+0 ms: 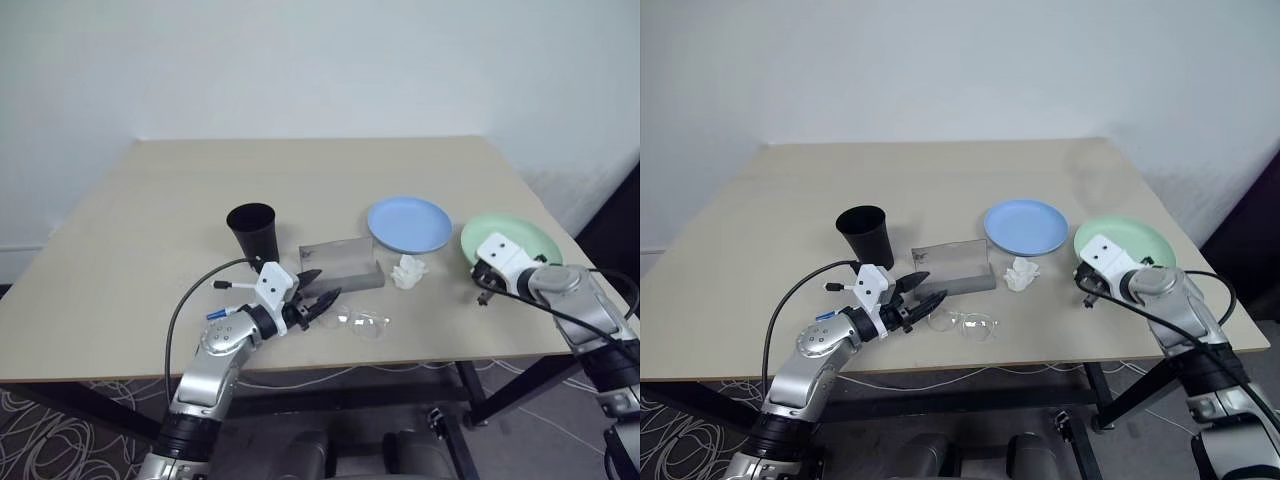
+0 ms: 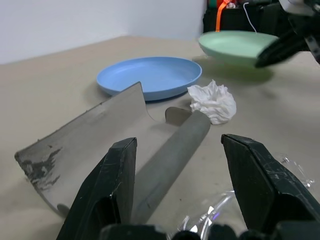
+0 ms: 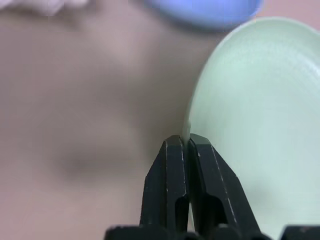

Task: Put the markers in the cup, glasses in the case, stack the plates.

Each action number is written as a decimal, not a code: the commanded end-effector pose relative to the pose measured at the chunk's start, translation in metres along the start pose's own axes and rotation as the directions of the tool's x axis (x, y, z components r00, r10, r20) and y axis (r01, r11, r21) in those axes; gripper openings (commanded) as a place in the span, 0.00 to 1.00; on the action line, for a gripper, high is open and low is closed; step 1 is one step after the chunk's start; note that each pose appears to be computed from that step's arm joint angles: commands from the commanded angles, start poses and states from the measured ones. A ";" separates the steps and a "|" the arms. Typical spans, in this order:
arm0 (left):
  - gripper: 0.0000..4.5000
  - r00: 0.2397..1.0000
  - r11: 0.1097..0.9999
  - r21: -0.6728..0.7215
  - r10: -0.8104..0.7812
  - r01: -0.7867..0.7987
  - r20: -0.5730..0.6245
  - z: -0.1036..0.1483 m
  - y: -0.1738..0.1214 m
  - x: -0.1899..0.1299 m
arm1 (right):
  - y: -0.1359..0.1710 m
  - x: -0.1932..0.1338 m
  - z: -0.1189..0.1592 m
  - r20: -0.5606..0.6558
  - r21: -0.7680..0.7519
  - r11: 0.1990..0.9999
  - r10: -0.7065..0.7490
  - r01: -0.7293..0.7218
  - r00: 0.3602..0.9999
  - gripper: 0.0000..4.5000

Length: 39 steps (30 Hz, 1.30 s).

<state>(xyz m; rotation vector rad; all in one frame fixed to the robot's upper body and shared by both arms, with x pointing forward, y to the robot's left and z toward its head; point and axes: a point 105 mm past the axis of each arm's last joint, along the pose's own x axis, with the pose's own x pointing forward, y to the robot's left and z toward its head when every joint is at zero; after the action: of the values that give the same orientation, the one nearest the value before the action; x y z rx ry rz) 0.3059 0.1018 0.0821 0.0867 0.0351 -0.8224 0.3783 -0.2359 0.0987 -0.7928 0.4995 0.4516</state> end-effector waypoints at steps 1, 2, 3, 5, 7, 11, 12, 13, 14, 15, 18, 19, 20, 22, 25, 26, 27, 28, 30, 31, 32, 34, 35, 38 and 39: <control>0.63 0.999 0.999 0.044 -0.004 0.002 0.042 0.015 0.003 0.003 | -0.013 0.003 0.033 0.101 -0.109 0.994 -0.019 0.031 0.995 0.01; 0.63 0.999 0.999 0.044 -0.004 0.002 0.042 0.015 0.003 0.003 | -0.014 0.005 0.037 0.114 -0.123 0.992 -0.012 0.026 0.993 0.01; 0.63 0.999 0.999 0.044 -0.003 0.001 0.043 0.015 0.004 0.003 | -0.014 0.008 0.044 0.137 -0.146 0.989 0.008 0.012 0.991 0.01; 0.63 0.999 0.999 0.044 -0.003 0.001 0.044 0.015 0.003 0.004 | -0.012 0.015 0.058 0.180 -0.187 0.982 0.044 -0.009 0.983 0.01; 0.63 0.999 0.999 0.045 -0.003 0.001 0.046 0.015 0.003 0.005 | -0.010 0.021 0.066 0.210 -0.215 0.976 0.075 -0.029 0.975 0.01; 0.63 0.999 0.999 0.048 0.006 -0.008 0.050 0.016 0.004 0.005 | -0.002 0.035 0.083 0.259 -0.262 0.963 0.135 -0.066 0.956 0.01; 0.63 0.999 0.999 0.049 0.011 -0.013 0.050 0.016 0.005 0.004 | 0.000 0.038 0.088 0.272 -0.275 0.959 0.150 -0.073 0.951 0.01; 0.63 0.999 0.999 0.050 0.014 -0.017 0.050 0.017 0.006 0.003 | 0.001 0.040 0.091 0.279 -0.288 0.954 0.162 -0.078 0.946 0.01; 0.63 0.999 0.999 0.050 0.017 -0.020 0.050 0.016 0.006 0.003 | 0.003 0.042 0.095 0.284 -0.300 0.950 0.175 -0.086 0.943 0.01; 0.63 0.999 0.999 0.050 0.018 -0.021 0.050 0.016 0.006 0.002 | 0.004 0.043 0.097 0.288 -0.308 0.947 0.183 -0.090 0.940 0.01; 0.63 0.999 0.998 0.049 0.022 -0.025 0.050 0.016 0.005 0.002 | 0.007 0.046 0.103 0.309 -0.299 0.948 0.203 -0.108 0.929 0.15; 0.63 0.998 0.998 0.050 0.023 -0.026 0.051 0.016 0.005 0.003 | 0.007 0.047 0.104 0.315 -0.296 0.949 0.208 -0.113 0.926 0.22; 0.63 0.998 0.998 0.050 0.025 -0.027 0.051 0.016 0.005 0.002 | 0.008 0.046 0.105 0.321 -0.293 0.948 0.216 -0.120 0.922 0.29; 0.63 0.998 0.998 0.050 0.027 -0.030 0.052 0.016 0.005 0.002 | 0.009 0.046 0.107 0.335 -0.290 0.948 0.230 -0.132 0.914 0.45; 0.63 0.998 0.998 0.051 0.027 -0.030 0.051 0.016 0.006 0.002 | 0.008 0.044 0.109 0.356 -0.283 0.949 0.237 -0.138 0.904 0.68; 0.63 0.998 0.998 0.051 0.026 -0.029 0.051 0.016 0.005 0.002 | 0.008 0.042 0.110 0.366 -0.280 0.950 0.237 -0.136 0.900 0.74; 0.63 0.998 0.998 0.052 0.025 -0.028 0.051 0.016 0.005 0.003 | 0.006 0.040 0.112 0.382 -0.267 0.954 0.235 -0.137 0.894 0.82; 0.63 0.998 0.998 0.052 0.024 -0.026 0.051 0.017 0.005 0.003 | 0.005 0.039 0.113 0.394 -0.249 0.958 0.236 -0.144 0.888 0.90; 0.63 0.998 0.998 0.053 0.019 -0.022 0.052 0.017 0.005 0.003 | 0.004 0.033 0.112 0.417 -0.167 0.960 0.276 -0.225 0.866 0.90; 0.63 0.998 0.998 0.053 0.017 -0.020 0.052 0.017 0.004 0.004 | 0.005 0.031 0.111 0.424 -0.139 0.955 0.296 -0.262 0.856 0.90; 0.63 0.999 0.998 0.052 0.016 -0.019 0.052 0.017 0.004 0.004 | 0.008 0.028 0.110 0.430 -0.115 0.944 0.328 -0.309 0.841 0.90; 0.63 0.999 0.999 0.051 0.012 -0.015 0.051 0.016 0.004 0.004 | 0.015 0.023 0.106 0.433 -0.079 0.921 0.377 -0.382 0.819 0.90; 0.63 0.999 0.999 0.051 0.011 -0.013 0.051 0.016 0.004 0.005 | 0.019 0.021 0.104 0.430 -0.052 0.907 0.399 -0.419 0.810 0.90; 0.63 0.999 0.999 0.050 0.007 -0.009 0.050 0.016 0.003 0.006 | 0.030 0.019 0.095 0.411 0.031 0.873 0.434 -0.488 0.802 0.90; 0.63 0.999 0.999 0.050 0.006 -0.008 0.051 0.016 0.003 0.006 | 0.034 0.020 0.092 0.403 0.059 0.862 0.441 -0.504 0.802 0.90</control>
<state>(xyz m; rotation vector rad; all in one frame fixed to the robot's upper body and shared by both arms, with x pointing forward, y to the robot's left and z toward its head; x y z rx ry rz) 0.3104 0.1020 0.0851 0.0969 0.0200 -0.8034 0.3971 -0.1427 0.1058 -0.4304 0.3989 1.0026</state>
